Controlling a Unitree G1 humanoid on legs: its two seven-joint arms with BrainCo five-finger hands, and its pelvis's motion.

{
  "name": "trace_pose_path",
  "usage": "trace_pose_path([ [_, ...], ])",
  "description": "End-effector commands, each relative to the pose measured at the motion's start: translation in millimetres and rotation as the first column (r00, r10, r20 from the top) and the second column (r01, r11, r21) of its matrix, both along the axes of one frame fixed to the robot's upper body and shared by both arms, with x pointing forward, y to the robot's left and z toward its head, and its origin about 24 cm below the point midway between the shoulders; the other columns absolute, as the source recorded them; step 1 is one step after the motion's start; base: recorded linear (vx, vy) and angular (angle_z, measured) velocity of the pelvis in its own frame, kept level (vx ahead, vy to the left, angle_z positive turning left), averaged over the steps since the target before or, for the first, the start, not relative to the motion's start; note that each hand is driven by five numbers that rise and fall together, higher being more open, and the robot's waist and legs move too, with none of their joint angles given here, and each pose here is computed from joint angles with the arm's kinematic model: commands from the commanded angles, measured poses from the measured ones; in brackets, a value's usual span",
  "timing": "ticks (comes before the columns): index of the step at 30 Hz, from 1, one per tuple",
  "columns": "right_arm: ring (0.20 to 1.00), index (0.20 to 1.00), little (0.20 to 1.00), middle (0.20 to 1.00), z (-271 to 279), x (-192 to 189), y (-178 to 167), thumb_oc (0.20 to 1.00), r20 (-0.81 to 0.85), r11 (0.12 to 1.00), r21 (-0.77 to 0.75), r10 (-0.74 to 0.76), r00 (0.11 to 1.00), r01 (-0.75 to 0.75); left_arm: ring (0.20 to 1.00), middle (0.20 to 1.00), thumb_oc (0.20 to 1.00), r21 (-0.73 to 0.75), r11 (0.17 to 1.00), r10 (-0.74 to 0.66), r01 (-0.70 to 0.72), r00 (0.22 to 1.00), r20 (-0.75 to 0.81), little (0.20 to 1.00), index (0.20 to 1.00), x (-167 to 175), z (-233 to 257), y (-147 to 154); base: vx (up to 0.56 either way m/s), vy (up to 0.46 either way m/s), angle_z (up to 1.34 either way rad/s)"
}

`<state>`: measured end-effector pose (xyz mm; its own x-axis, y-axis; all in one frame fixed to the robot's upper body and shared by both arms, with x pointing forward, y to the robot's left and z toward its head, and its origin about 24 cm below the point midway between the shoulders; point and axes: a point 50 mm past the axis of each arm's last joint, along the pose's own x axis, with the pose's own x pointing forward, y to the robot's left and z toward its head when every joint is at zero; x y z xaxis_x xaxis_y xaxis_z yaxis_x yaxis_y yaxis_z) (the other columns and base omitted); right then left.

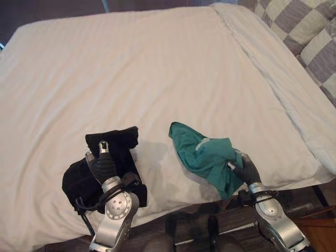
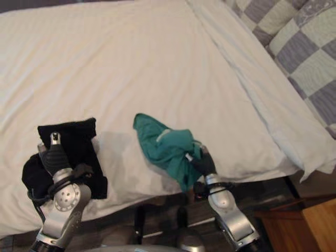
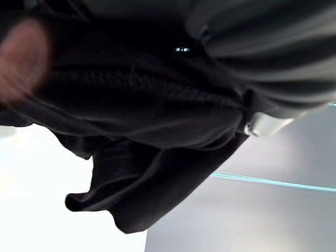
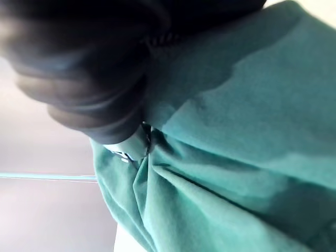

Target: Tidy up the quilt and then pick up the clothes from the bed and put them into the laundry hamper.

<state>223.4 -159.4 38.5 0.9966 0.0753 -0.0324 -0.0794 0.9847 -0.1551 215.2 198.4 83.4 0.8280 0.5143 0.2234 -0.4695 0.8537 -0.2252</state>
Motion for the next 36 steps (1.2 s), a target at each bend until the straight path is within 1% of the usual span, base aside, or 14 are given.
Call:
trace_pose_path([
  [1, 0.2, 0.2, 0.2, 0.2, 23, 8, 5, 0.2, 0.147, 0.997, 0.079, -0.002, 0.989, -0.01, 0.2, 0.2, 0.2, 0.049, 0.998, 0.022, -0.026, 0.996, 0.084, 0.2, 0.2, 0, 14, 7, -0.02, -0.142, 0.09],
  [8, 0.2, 0.2, 0.2, 0.2, 24, 6, 13, 0.2, 0.121, 0.991, 0.044, 0.117, 0.986, -0.123, 0.2, 0.2, 0.2, 0.052, 0.995, 0.081, -0.087, 0.992, 0.093, 0.2, 0.2, -2, 22, 15, -0.01, -0.103, 0.32],
  [12, 0.2, 0.2, 0.2, 0.2, 22, 5, 12, 0.2, 0.083, 0.99, 0.029, 0.138, 0.987, -0.14, 0.2, 0.2, 0.2, 0.058, 0.991, 0.116, -0.12, 0.991, 0.06, 0.2, 0.2, -7, 23, 25, 0.01, -0.104, 0.78],
  [13, 0.2, 0.2, 0.2, 0.2, 23, 5, 10, 0.2, 0.089, 0.992, 0.027, 0.119, 0.989, -0.122, 0.2, 0.2, 0.2, 0.063, 0.992, 0.108, -0.112, 0.993, 0.054, 0.2, 0.2, -7, 23, 27, -0.04, -0.022, 1.17],
  [15, 0.2, 0.2, 0.2, 0.2, 23, 1, 8, 0.2, 0.093, 0.994, 0.009, 0.107, 0.99, -0.109, 0.2, 0.2, 0.2, 0.057, 0.993, 0.099, -0.102, 0.994, 0.044, 0.2, 0.2, -7, 23, 30, -0.04, 0.071, 1.64],
  [16, 0.2, 0.2, 0.2, 0.2, 21, 0, 2, 0.2, 0.087, 0.999, 0.013, 0.048, 0.995, -0.049, 0.2, 0.2, 0.2, 0.061, 0.997, 0.052, -0.054, 0.998, 0.034, 0.2, 0.2, -5, 20, 29, -0.04, 0.11, 2.12],
  [17, 0.2, 0.2, 0.2, 0.2, 20, 0, 1, 0.2, 0.083, 0.999, 0.011, 0.045, 0.996, -0.046, 0.2, 0.2, 0.2, 0.061, 0.997, 0.053, -0.055, 0.998, 0.037, 0.2, 0.2, -4, 20, 29, -0.05, 0.114, 3.2],
  [20, 0.2, 0.2, 0.2, 0.2, 16, -2, -11, 0.2, 0.072, 0.999, 0.021, -0.041, 0.997, 0.04, 0.2, 0.2, 0.2, 0.054, 0.998, -0.025, 0.024, 0.999, 0.02, 0.2, 0.2, -4, 12, 27, 0.03, 0.107, 3.91],
  [22, 0.2, 0.2, 0.2, 0.2, 15, -2, -11, 0.2, 0.083, 1.0, 0.019, -0.008, 0.997, 0.007, 0.2, 0.2, 0.2, 0.049, 0.999, 0.003, -0.004, 1.0, 0.002, 0.2, 0.2, -11, 5, 31, 0.05, 0.287, 2.89],
  [25, 0.2, 0.2, 0.2, 0.2, 16, 0, -2, 0.2, 0.095, 0.999, 0.034, 0.013, 0.995, -0.016, 0.2, 0.2, 0.2, 0.037, 0.999, -0.007, 0.008, 0.999, -0.043, 0.2, 0.2, -16, -1, 36, 0.13, 0.176, 0.6],
  [26, 0.2, 0.2, 0.2, 0.2, 15, 1, 0, 0.2, 0.093, 0.999, 0.045, -0.002, 0.996, -0.002, 0.2, 0.2, 0.2, 0.04, 0.999, -0.032, 0.035, 0.998, -0.061, 0.2, 0.2, -16, -2, 36, 0.18, 0.265, -0.08],
  [27, 0.2, 0.2, 0.2, 0.2, 14, 4, 9, 0.2, 0.073, 0.995, 0.097, -0.044, 0.996, 0.037, 0.2, 0.2, 0.2, 0.053, 0.993, -0.094, 0.101, 0.988, -0.126, 0.2, 0.2, -12, -9, 30, 0.2, 0.291, 0.09],
  [31, 0.2, 0.2, 0.2, 0.2, 7, 2, 21, 0.2, 0.028, 0.991, 0.128, -0.041, 0.999, 0.037, 0.2, 0.2, 0.2, 0.047, 0.992, -0.102, 0.114, 0.974, -0.201, 0.2, 0.2, 0, -19, 20, 0.1, 0.204, 0.76],
  [36, 0.2, 0.2, 0.2, 0.2, -4, 9, 16, 0.2, 0.017, 0.988, 0.144, -0.051, 0.999, 0.048, 0.2, 0.2, 0.2, 0.055, 0.982, -0.162, 0.18, 0.955, -0.249, 0.2, 0.2, 18, -30, -3, 0.17, -0.164, 1.15],
])
